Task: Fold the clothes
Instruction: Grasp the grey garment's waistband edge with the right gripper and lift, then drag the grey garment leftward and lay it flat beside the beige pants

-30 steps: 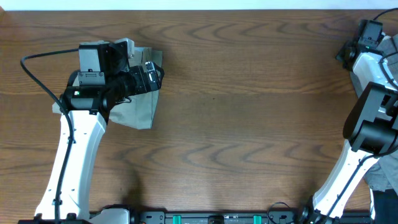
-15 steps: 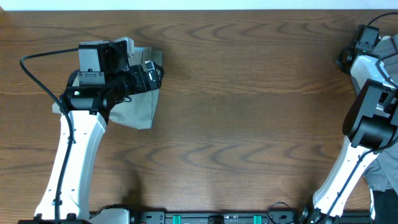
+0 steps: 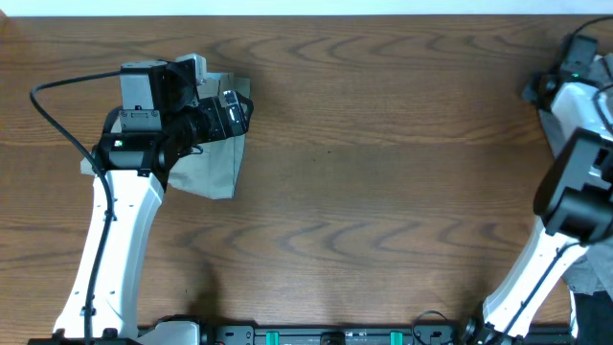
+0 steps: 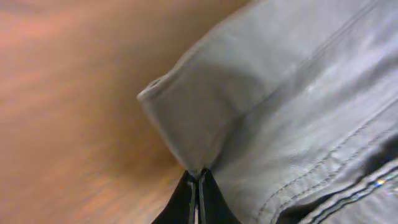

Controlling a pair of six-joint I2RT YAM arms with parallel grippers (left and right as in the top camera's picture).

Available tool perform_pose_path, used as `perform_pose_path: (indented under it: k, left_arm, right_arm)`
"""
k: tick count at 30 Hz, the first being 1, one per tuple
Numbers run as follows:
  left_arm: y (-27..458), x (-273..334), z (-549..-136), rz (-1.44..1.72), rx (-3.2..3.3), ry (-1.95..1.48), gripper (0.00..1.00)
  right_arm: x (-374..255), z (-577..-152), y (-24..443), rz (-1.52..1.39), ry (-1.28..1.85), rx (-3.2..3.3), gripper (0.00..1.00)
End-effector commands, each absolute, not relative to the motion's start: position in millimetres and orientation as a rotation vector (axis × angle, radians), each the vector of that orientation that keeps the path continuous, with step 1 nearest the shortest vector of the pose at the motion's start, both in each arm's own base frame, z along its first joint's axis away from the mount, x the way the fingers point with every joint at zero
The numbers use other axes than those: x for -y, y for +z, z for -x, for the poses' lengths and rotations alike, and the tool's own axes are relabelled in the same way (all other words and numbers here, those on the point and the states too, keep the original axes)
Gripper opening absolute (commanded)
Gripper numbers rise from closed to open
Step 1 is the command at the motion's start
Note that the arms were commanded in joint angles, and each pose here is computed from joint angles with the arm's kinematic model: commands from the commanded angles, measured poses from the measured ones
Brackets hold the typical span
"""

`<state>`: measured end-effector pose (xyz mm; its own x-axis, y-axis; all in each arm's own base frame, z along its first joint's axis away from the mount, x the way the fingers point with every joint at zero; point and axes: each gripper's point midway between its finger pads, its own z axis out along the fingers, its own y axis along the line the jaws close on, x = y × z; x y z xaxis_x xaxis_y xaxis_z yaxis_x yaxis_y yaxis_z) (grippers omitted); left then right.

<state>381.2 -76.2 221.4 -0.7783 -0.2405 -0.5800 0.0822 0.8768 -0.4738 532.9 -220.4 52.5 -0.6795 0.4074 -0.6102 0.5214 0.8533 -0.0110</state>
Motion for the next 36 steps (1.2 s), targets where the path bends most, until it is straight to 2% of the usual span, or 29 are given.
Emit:
perform_pose_path:
  k: [1, 8, 16, 20, 27, 32, 34, 36]
  left_arm:
    - [233.0, 79.8, -384.0, 0.106, -2.353, -0.664, 0.98]
    - [233.5, 79.9, -384.5, 0.105, -2.35, -0.664, 0.98]
    - [237.9, 79.5, -383.1, 0.097, -2.338, -0.661, 0.98]
    - [246.8, 78.8, -380.0, 0.085, -2.314, -0.651, 0.98]
    - [261.9, 73.3, -372.6, 0.052, -2.274, -0.592, 0.98]
    - [255.5, 72.6, -364.1, 0.063, -2.315, -0.59, 0.98]
    - [250.9, 72.5, -360.4, 0.066, -2.34, -0.589, 0.98]
    - [247.8, 71.9, -357.9, 0.069, -2.357, -0.584, 0.98]
  right_arm:
    - [175.9, -553.4, 174.6, -0.457, 0.014, -2.219, 0.01]
    - [99.7, -533.3, 293.4, -0.238, 0.188, -2.063, 0.01]
    - [-36.3, -500.9, 350.8, 0.248, 0.434, -1.973, 0.01]
    - [-101.0, -485.1, 346.4, 0.417, 0.534, -1.98, 0.01]
    - [-202.6, -446.4, 293.8, 0.728, 0.631, -2.098, 0.01]
    - [-244.7, -409.0, 273.0, 1.027, 0.59, -2.079, 0.01]
    - [-245.8, -407.5, 267.8, 1.034, 0.54, -2.103, 0.07]
    - [-241.0, -407.5, 262.1, 1.027, 0.492, -2.138, 0.33]
